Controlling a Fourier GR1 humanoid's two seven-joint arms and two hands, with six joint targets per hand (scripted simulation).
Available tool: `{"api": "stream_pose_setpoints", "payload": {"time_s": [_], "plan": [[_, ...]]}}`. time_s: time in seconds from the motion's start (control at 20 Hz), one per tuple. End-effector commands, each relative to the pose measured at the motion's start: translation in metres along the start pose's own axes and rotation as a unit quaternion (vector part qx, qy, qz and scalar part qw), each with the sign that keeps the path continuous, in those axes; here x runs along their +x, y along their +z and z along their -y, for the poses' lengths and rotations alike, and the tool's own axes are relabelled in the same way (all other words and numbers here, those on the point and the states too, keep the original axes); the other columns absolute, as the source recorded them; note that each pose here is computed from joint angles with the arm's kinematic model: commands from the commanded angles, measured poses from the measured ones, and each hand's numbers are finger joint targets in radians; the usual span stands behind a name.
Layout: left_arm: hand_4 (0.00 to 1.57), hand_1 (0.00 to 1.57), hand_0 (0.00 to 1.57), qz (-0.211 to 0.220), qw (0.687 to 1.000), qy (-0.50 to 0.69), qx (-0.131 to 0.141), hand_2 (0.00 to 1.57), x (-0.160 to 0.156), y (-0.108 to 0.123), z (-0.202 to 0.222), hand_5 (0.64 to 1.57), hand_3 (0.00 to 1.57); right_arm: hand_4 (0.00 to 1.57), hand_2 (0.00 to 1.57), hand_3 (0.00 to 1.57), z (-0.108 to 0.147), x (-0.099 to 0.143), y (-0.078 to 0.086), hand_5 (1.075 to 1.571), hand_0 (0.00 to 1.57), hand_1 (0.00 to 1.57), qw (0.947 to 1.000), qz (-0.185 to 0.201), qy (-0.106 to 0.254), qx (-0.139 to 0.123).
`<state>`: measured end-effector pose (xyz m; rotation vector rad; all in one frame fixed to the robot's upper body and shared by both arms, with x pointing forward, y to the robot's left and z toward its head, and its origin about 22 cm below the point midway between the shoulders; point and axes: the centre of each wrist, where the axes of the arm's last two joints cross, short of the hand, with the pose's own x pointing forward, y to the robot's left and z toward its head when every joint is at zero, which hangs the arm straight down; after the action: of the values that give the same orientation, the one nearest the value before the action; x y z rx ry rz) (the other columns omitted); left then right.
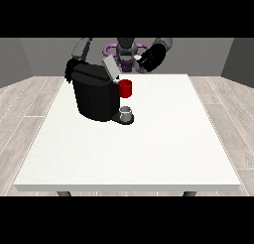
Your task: Insert the coffee pod into the coffee machine and close the lid
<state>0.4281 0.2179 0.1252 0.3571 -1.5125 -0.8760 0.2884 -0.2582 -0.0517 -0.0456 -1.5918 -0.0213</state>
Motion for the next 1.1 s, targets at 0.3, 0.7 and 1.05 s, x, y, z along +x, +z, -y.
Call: {"api": "stream_pose_setpoints", "payload": {"time_s": [0.3, 0.7, 1.05], "plan": [[0.64, 1.47, 1.47, 0.009, 0.996, 0.022, 0.090, 1.47, 0.007, -0.006, -0.043, 1.571, 1.36, 0.14, 0.00, 0.00, -0.013, 0.042, -0.027, 1.571, 0.00, 0.00, 0.9956, 0.082, -0.014, 0.043], [0.60, 1.44, 1.44, 0.015, 0.992, 0.035, 0.120, 1.47, 0.047, -0.007, -0.103, 1.571, 1.38, 0.00, 0.00, 0.00, 0.002, 0.039, -0.032, 1.571, 0.00, 0.00, 0.9901, 0.104, -0.024, 0.091], [0.62, 1.46, 1.46, 0.018, 0.991, 0.016, 0.131, 1.48, 0.046, -0.004, -0.116, 1.571, 1.34, 0.29, 0.00, 0.00, -0.008, 0.051, -0.044, 1.571, 0.00, 0.00, 0.9881, 0.121, -0.017, 0.093]]}}
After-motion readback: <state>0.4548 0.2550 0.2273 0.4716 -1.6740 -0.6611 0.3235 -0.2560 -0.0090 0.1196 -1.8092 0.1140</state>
